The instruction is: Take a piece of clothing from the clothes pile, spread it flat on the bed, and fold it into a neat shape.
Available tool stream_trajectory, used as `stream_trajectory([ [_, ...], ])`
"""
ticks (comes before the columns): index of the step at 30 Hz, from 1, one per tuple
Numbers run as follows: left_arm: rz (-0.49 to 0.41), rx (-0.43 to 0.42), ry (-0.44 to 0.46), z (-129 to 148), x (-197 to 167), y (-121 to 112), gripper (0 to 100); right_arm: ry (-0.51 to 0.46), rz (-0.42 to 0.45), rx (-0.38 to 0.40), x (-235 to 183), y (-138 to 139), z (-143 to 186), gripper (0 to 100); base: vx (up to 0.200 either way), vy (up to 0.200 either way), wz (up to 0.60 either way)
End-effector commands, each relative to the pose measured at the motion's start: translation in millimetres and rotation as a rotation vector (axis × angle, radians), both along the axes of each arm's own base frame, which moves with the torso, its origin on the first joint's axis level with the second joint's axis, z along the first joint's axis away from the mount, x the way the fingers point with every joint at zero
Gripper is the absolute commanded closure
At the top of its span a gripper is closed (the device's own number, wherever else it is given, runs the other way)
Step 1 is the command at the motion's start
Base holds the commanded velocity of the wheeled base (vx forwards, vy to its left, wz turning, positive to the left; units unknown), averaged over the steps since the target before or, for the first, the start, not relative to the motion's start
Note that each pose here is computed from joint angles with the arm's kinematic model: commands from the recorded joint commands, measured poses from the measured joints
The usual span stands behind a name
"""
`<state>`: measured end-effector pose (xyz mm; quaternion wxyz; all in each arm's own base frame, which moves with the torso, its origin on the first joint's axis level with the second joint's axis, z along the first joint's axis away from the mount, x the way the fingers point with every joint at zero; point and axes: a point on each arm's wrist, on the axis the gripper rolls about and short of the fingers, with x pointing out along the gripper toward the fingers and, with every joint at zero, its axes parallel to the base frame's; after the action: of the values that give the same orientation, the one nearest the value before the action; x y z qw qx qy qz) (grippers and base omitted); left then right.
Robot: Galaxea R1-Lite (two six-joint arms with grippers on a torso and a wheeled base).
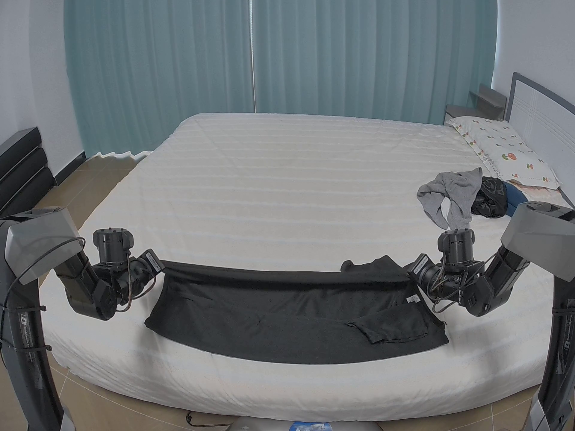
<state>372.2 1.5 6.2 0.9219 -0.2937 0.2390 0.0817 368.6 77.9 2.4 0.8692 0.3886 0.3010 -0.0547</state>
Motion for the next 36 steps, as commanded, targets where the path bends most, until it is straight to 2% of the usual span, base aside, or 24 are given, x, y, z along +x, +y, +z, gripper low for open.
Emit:
stream_trajectory([
  [1, -0.015, 0.019, 0.071, -18, -15, -1, 100, 0.059, 0.025, -0.024, -9, 1, -16, 100, 0.000, 0.000, 0.00],
  [5, -0.032, 0.040, 0.125, -32, -22, -2, 100, 0.089, 0.045, -0.052, -14, 1, -24, 100, 0.000, 0.000, 0.00],
  [20, -0.037, 0.040, 0.148, -32, -28, -3, 100, 0.099, 0.047, -0.056, -18, 0, -24, 100, 0.000, 0.000, 0.00],
  [21, -0.036, 0.039, 0.149, -32, -28, -3, 100, 0.100, 0.047, -0.057, -19, -1, -24, 0, 0.000, 0.000, 0.00],
  [22, -0.035, 0.040, 0.149, -32, -28, -3, 100, 0.105, 0.047, -0.057, -21, -1, -24, 0, 0.000, 0.000, 0.00],
  [23, -0.036, 0.039, 0.149, -32, -28, -3, 0, 0.106, 0.047, -0.058, -22, -1, -24, 0, 0.000, 0.000, 0.00],
  [30, -0.033, 0.034, 0.132, -26, -28, -3, 0, 0.076, 0.050, -0.052, -22, 0, -20, 0, 0.000, 0.000, 0.00],
  [36, -0.009, 0.006, 0.080, -10, -24, 0, 0, 0.008, 0.031, -0.024, -21, -8, 3, 0, 0.000, 0.000, 0.00],
])
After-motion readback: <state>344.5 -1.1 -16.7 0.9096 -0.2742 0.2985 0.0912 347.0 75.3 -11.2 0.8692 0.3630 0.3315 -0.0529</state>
